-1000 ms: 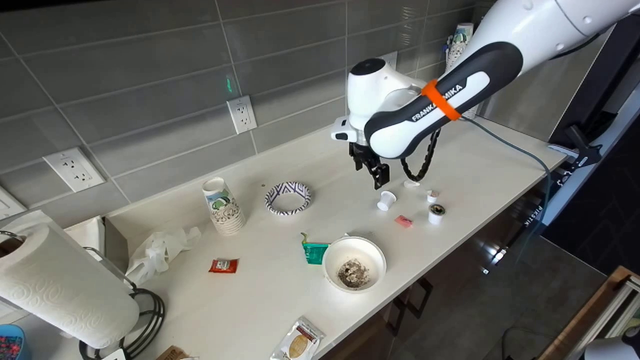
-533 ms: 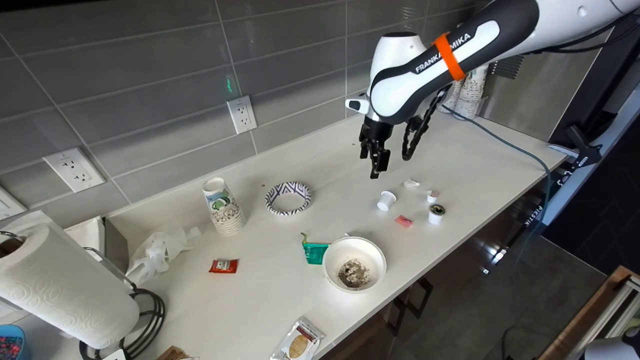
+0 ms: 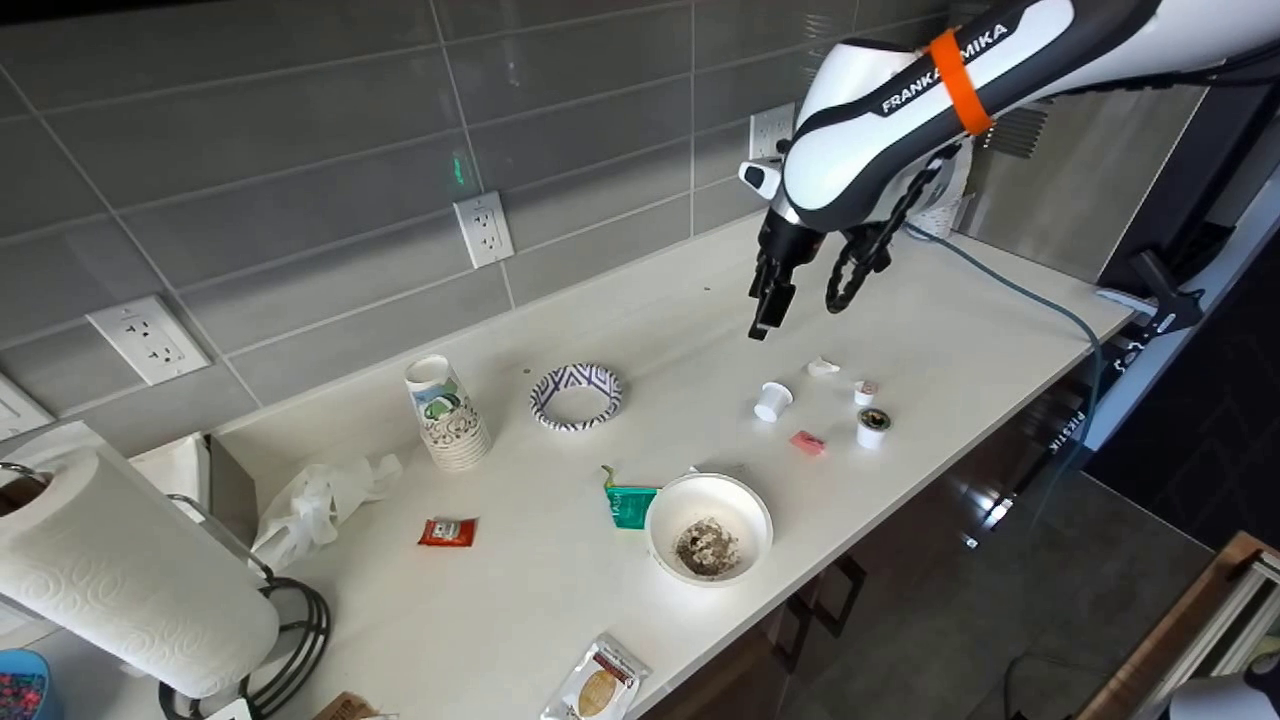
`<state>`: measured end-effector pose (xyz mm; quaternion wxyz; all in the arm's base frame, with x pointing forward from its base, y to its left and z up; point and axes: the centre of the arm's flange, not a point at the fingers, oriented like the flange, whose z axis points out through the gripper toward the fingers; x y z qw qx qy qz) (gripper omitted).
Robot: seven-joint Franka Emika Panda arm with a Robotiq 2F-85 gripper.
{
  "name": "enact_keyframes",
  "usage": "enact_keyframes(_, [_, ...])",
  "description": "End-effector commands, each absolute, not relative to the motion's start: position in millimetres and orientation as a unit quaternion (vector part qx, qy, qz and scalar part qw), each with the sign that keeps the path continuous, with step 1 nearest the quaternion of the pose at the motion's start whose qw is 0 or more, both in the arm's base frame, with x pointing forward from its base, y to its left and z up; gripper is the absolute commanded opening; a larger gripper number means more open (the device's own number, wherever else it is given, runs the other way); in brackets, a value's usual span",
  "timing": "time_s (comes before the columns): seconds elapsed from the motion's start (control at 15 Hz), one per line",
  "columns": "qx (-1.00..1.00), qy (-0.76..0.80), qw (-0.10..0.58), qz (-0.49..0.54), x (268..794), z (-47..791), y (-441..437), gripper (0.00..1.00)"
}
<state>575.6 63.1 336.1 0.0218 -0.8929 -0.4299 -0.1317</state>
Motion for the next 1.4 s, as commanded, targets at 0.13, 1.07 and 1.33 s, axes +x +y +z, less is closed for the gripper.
enact_keyframes(0.13, [-0.908, -0.393, 0.014, -0.142, 558, 341, 55, 1.0])
enact_keyframes(1.07, [-0.916, -0.381, 0.023, -0.122, 557, 293, 46, 1.0])
enact_keyframes(1.33, [-0.918, -0.378, 0.022, -0.115, 550, 297, 47, 1.0])
